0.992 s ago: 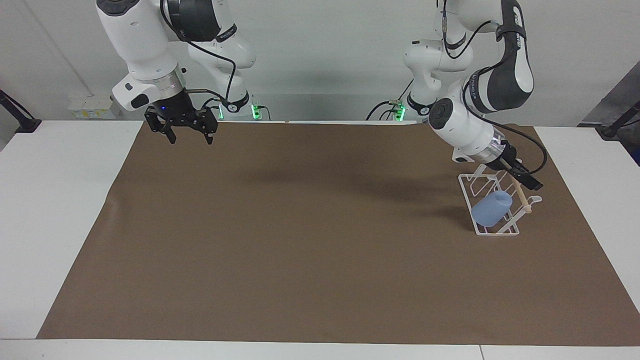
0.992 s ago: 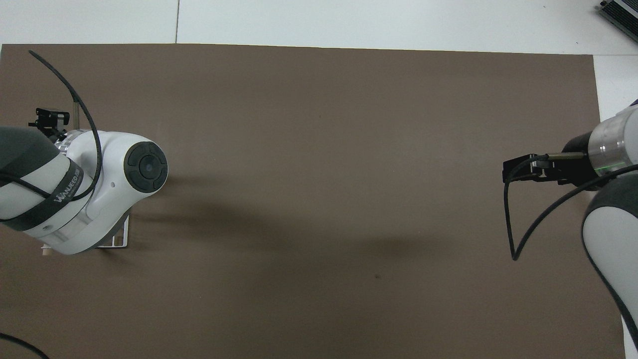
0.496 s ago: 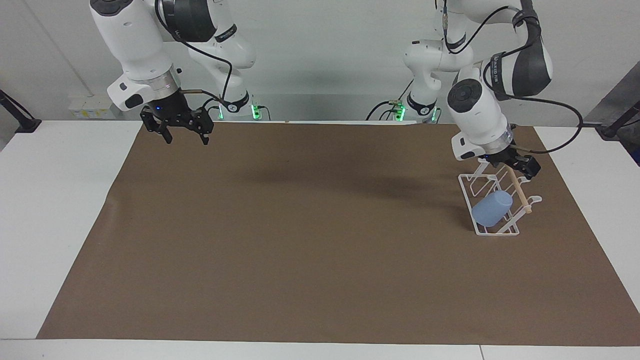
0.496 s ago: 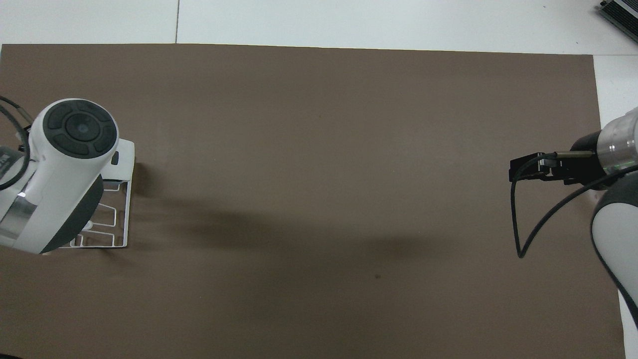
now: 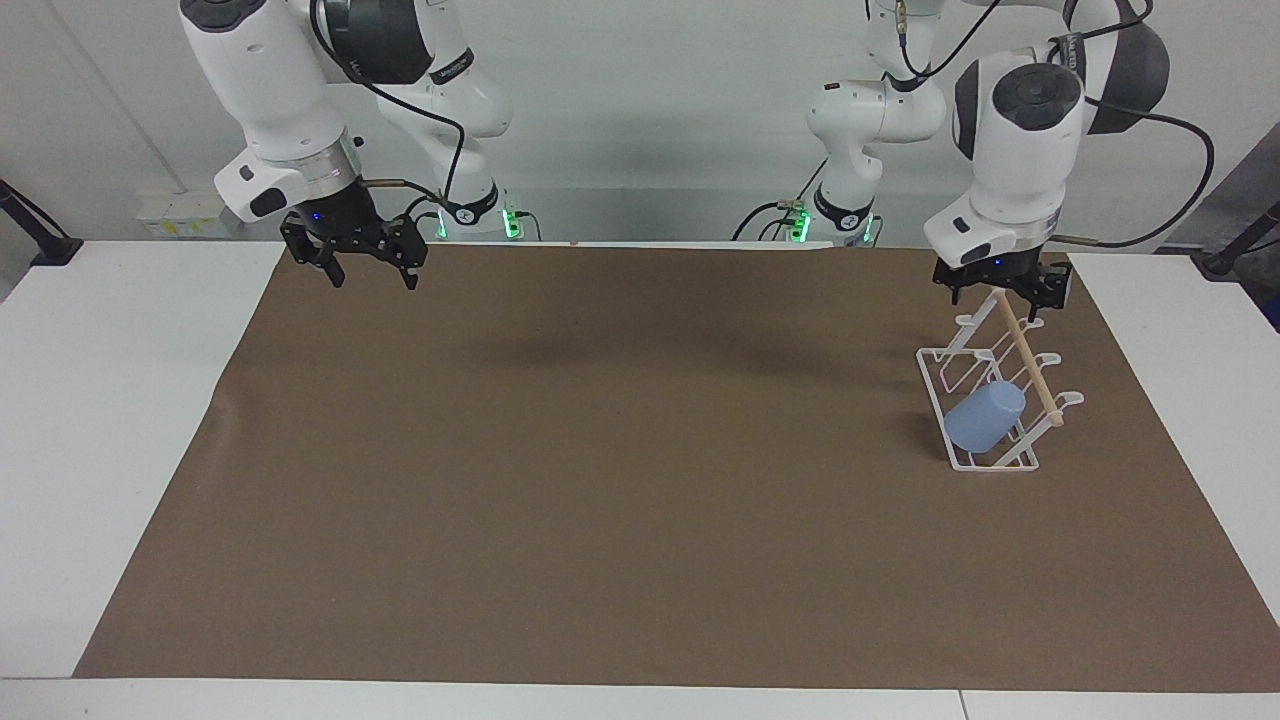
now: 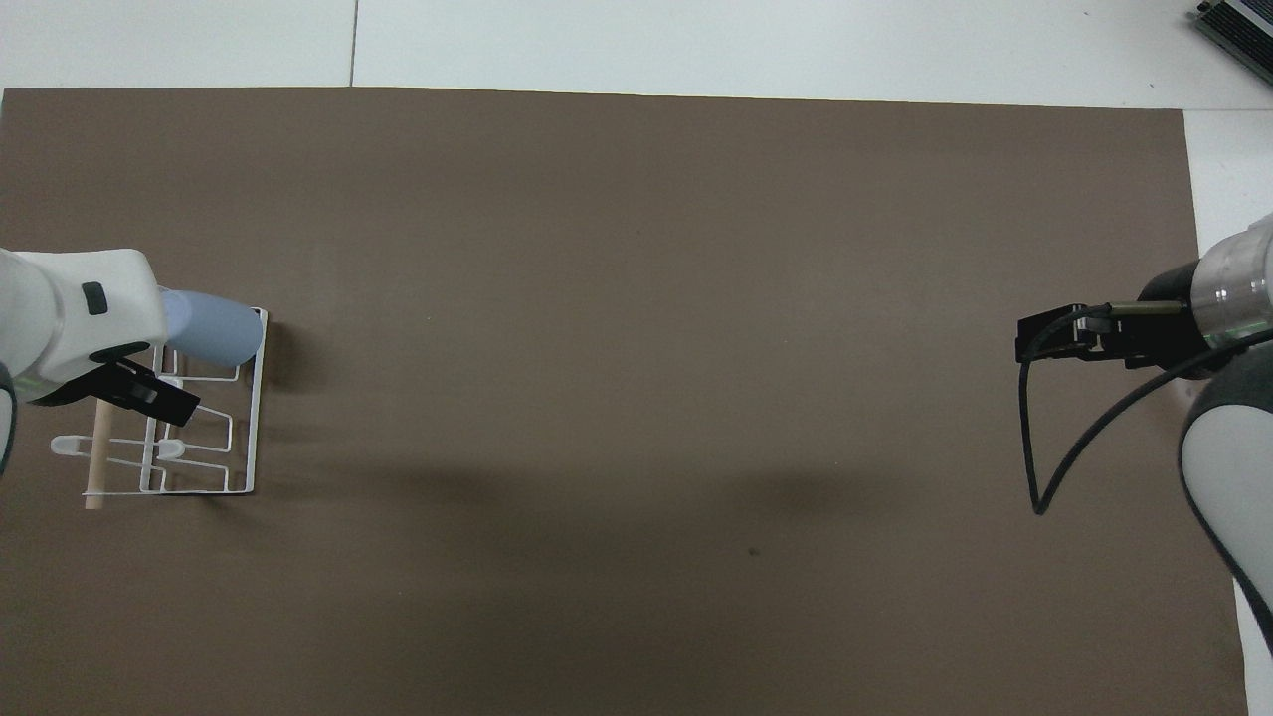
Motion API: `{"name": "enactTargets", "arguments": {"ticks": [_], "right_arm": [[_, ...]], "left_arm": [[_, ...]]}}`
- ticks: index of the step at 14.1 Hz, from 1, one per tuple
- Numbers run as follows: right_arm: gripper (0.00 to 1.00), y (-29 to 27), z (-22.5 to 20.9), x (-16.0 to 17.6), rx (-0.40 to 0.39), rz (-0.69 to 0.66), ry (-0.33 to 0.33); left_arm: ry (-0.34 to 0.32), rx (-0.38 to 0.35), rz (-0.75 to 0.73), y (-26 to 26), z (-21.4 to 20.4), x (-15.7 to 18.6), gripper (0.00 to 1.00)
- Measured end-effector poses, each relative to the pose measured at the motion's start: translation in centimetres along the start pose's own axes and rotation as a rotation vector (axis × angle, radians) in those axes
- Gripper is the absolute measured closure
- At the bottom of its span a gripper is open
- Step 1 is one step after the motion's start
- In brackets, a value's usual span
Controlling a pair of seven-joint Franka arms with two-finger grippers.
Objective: Hang cup on cup holder
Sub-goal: 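Release the cup and draw the left gripper back from the rack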
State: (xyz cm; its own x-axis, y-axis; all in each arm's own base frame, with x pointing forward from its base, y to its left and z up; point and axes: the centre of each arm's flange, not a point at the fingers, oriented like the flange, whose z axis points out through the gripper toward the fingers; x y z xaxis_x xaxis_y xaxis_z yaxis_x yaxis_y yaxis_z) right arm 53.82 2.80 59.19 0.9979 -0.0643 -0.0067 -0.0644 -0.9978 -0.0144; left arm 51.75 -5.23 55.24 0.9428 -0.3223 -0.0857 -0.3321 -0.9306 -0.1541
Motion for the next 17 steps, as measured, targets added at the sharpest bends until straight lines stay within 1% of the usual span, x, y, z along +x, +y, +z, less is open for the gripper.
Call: {"name": "enactTargets", "arguments": {"ticks": [2, 4, 6, 8, 10, 12, 14, 17], "right_arm": [[0.00, 0.0, 0.0, 0.0, 0.000, 0.000, 0.000], [0.00, 0.0, 0.0, 0.0, 0.000, 0.000, 0.000], [0.00, 0.0, 0.0, 0.0, 0.000, 0.000, 0.000], [0.00, 0.0, 0.0, 0.0, 0.000, 0.000, 0.000], [0.00, 0.0, 0.0, 0.0, 0.000, 0.000, 0.000], [0.00, 0.0, 0.0, 0.0, 0.000, 0.000, 0.000], [0.00, 0.0, 0.0, 0.0, 0.000, 0.000, 0.000], [0.00, 0.0, 0.0, 0.0, 0.000, 0.000, 0.000]], "left_arm": [[0.037, -0.042, -0.060, 0.2, -1.4, 0.3, 0.00], [0.072, -0.069, -0.091, 0.2, -3.5, 0.4, 0.00], [0.083, -0.085, -0.124, 0.0, -5.7, 0.1, 0.00], [0.087, -0.125, -0.150, 0.0, -7.7, 0.0, 0.00], [0.082, -0.159, -0.167, -0.7, -8.4, 0.3, 0.00], [0.062, -0.179, -0.182, -1.5, -7.8, 0.7, 0.00], [0.036, -0.192, -0.199, -2.8, -7.7, 1.0, 0.00], [0.007, -0.197, -0.221, -4.5, -9.4, 1.2, 0.00]]}}
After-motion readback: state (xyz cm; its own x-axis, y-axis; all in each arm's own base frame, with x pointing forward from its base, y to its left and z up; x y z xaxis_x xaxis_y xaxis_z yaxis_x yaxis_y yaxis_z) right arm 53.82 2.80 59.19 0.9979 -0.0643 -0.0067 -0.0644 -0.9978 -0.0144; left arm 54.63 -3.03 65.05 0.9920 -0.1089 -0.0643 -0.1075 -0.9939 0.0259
